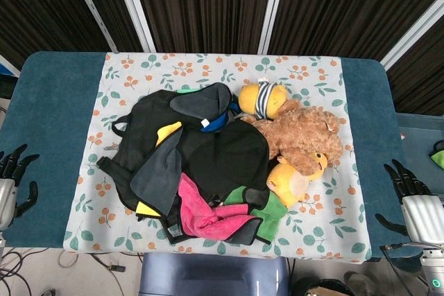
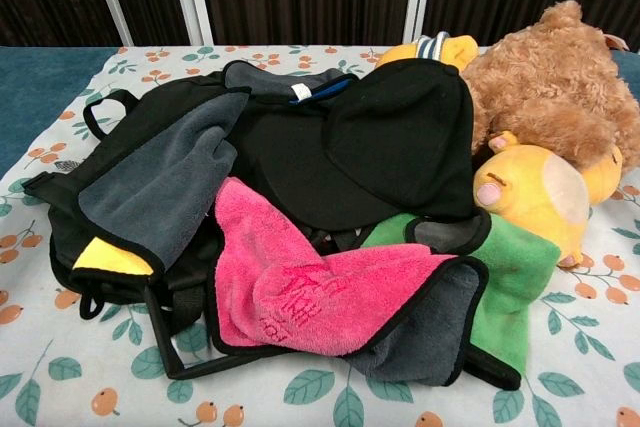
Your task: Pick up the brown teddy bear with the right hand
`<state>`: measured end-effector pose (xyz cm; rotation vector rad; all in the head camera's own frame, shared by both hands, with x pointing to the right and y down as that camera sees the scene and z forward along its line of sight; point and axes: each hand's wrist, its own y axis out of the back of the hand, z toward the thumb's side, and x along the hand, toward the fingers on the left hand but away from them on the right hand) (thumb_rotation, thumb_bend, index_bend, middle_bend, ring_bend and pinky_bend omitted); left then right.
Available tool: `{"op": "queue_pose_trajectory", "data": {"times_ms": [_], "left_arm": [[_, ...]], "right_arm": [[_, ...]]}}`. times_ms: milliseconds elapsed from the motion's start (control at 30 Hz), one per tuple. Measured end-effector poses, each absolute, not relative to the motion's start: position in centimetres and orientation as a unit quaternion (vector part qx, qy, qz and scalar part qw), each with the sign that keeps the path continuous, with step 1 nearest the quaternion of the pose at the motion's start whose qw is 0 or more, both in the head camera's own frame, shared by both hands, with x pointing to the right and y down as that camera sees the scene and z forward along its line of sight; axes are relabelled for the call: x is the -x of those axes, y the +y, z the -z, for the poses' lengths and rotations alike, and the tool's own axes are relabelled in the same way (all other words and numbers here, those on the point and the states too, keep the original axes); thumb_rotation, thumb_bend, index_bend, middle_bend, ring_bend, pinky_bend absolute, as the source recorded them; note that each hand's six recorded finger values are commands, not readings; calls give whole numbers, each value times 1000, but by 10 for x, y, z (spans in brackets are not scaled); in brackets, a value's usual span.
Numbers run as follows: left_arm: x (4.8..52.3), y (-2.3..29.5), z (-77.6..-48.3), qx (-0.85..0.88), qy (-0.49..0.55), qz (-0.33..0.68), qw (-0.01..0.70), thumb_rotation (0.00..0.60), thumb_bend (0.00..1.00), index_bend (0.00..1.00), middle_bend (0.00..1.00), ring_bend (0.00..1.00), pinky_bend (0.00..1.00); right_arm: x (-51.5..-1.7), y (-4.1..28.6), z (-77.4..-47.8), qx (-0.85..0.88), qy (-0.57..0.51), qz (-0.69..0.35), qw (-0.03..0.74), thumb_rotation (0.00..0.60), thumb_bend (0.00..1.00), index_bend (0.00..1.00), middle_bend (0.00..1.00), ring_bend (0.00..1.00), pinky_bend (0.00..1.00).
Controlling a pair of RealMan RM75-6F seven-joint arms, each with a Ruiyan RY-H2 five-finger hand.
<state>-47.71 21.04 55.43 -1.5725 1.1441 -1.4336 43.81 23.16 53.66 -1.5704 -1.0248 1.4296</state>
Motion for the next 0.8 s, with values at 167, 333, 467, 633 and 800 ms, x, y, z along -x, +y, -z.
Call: {"op": "queue_pose_trajectory", "data": {"times_ms": [167, 333, 467, 633, 800], "left_arm": [[478, 211, -554, 608, 443, 555, 355, 600, 575, 193, 44, 89, 0], [478, 211, -554, 607, 444, 554, 356, 600, 575, 193, 44, 89, 0], [478, 211, -554, 608, 443, 554, 356, 600, 575, 193, 44, 90, 0], [478, 210, -553, 607, 444, 554, 356, 600, 575, 193, 44, 90, 0], [478, 211, -554, 608, 444, 554, 356, 600, 575, 193, 44, 89, 0]], "right_arm": [[-438, 232, -537, 616, -401, -561, 382, 600, 200, 0, 11, 134, 285], [-437, 232, -538, 617, -399, -561, 382, 600, 201, 0, 10, 134, 285], [-437, 232, -537, 616, -400, -561, 382, 600, 200, 0, 10, 134, 285], [-438, 232, -536, 615, -402, -560, 382, 600, 200, 0, 10, 134, 285], [-438, 231, -536, 615, -402, -560, 382, 600, 201, 0, 10, 134, 285]]}}
